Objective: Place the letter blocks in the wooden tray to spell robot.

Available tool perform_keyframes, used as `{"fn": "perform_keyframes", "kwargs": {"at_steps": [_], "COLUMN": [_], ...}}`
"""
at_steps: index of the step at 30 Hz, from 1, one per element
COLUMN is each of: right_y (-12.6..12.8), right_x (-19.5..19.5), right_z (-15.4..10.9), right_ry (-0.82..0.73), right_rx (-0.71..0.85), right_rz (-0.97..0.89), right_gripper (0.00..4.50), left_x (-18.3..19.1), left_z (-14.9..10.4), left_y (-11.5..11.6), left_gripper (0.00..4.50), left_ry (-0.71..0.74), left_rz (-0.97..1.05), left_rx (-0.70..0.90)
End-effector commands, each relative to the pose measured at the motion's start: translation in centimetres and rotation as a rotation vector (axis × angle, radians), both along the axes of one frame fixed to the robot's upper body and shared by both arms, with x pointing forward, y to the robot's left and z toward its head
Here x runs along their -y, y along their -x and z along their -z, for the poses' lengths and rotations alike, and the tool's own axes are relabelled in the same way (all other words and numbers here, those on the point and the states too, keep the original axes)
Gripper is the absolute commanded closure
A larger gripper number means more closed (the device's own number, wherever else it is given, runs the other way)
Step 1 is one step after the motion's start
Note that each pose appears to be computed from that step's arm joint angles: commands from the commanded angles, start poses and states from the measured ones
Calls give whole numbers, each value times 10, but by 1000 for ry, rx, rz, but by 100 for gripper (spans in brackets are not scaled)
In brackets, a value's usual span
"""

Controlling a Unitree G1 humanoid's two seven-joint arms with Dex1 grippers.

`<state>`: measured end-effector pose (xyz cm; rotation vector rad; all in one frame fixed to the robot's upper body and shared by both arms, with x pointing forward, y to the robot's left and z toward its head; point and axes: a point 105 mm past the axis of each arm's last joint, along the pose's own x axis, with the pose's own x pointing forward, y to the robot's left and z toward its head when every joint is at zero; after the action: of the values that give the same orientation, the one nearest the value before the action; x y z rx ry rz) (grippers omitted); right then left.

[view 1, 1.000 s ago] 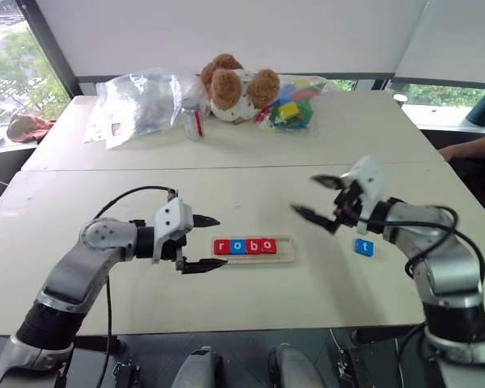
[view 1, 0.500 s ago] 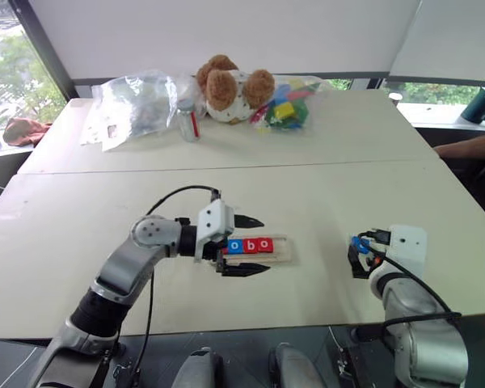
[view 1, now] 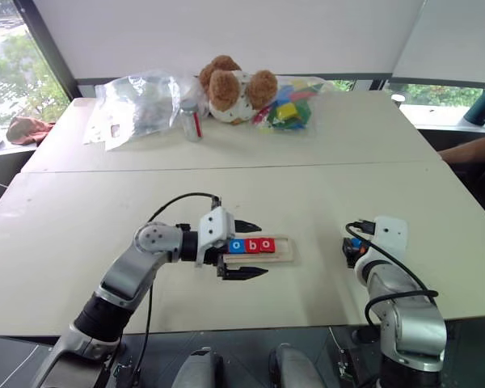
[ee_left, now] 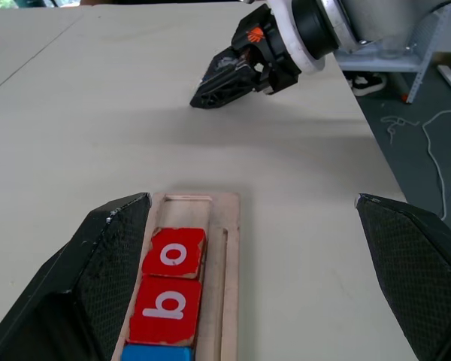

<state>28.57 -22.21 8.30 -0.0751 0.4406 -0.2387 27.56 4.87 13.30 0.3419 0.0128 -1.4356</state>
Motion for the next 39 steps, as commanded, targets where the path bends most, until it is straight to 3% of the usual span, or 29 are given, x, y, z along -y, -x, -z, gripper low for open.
{"fn": "perform_keyframes", "kwargs": {"at_steps": [1, 7, 10, 18, 19, 24, 30, 32, 35, 39], "right_y": [5, 2, 9, 6, 6, 4, -8, -10, 3, 17], "right_x": [6, -34, -53, -59, -59, -58, -43, -46, -55, -24], "right_z": [4, -21, -20, -5, -5, -9, -55, -65, -64, -43], "right_ry": [23, -8, -19, -42, -40, -27, -82, -111, -119, 112], "right_rx": [-22, 58, 43, -26, -26, -11, 165, 182, 140, 11], "right_rz": [22, -171, -252, -289, -288, -286, -317, -467, -835, -1243], "right_gripper": [333, 333, 333, 333, 229, 5, 5, 5, 5, 5], "left_x": [0, -8, -17, -30, -30, -33, -53, -61, -66, -69], "left_z": [-14, -18, -15, -11, -11, -10, -17, -20, -22, -25], "left_y": [0, 4, 8, 5, 4, 3, -3, -3, -1, 0], "left_gripper": [0, 0, 0, 0, 0, 0, 0, 0, 0, 0], "left_ry": [13, -9, -44, -82, -80, -77, -74, -73, -71, -86], "left_rz": [5, 17, 27, -15, -21, -37, -79, -77, -50, -28], "left_rx": [39, 34, 28, 20, 20, 17, 12, 1, -21, -22]}}
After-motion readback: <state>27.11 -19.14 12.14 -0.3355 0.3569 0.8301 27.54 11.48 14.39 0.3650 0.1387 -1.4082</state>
